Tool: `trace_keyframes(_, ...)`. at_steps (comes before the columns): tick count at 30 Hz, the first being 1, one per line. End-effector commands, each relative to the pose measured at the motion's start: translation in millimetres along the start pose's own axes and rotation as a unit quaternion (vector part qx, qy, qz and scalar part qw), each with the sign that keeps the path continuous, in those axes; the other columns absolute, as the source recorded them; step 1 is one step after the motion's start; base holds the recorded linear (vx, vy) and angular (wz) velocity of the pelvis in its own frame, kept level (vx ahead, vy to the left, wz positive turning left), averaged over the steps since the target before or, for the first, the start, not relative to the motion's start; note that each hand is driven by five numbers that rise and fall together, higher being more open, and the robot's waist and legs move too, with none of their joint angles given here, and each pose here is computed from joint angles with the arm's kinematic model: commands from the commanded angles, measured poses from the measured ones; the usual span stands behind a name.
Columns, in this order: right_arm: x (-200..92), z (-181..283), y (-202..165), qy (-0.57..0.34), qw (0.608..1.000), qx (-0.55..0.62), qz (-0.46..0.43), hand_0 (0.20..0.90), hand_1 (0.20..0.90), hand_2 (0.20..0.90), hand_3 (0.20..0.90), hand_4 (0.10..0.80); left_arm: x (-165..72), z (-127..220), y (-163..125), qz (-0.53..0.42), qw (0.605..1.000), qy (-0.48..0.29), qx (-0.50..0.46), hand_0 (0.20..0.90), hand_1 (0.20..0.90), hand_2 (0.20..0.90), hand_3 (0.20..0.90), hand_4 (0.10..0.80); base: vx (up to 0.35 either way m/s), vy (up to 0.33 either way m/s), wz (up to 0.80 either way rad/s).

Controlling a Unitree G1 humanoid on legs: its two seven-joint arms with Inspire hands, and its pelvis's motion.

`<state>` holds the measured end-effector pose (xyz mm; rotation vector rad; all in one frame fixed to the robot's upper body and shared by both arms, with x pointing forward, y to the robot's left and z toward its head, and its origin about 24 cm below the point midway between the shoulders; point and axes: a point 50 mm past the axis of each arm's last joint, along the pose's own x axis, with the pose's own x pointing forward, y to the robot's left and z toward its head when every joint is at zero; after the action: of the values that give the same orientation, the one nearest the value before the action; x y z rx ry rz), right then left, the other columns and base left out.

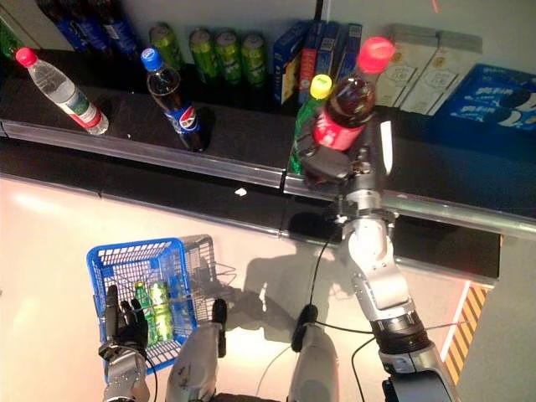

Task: Pick up the drink and place into the basket.

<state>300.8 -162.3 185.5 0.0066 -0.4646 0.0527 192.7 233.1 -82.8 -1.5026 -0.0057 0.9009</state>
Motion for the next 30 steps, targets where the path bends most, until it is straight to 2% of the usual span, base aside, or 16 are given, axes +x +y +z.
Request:
trace_keyframes(1,-11,72,38,-0.183,0.973,0.089,0.106,0.300,0.300,0.300,0.200,0.100,-9,35,-93,-0.279,0.958,-0.062,0.034,0.300,0.300,0.300,0.200,0.100,0.000,0.000,0.00)
trace_keyframes(13,-20,70,79,-0.156,0.960,0.129,0.196,0.300,0.300,0.300,0.200,0.100,-27,20,-120,-0.358,0.930,-0.018,0.077,0.300,0.300,0.300,0.200,0.100,-0.017,-0.002,0.04)
trace_keyframes(23,-5,63,119,-0.124,0.966,0.124,0.188,0.300,0.300,0.300,0.200,0.100,-62,-8,-165,-0.487,0.863,0.069,0.113,0.300,0.300,0.300,0.200,0.100,-0.031,-0.027,0.16)
trace_keyframes(30,9,61,135,-0.113,0.974,0.099,0.171,0.300,0.300,0.300,0.200,0.100,-89,-27,-189,-0.582,0.786,0.143,0.150,0.300,0.300,0.300,0.200,0.100,-0.017,-0.034,0.35)
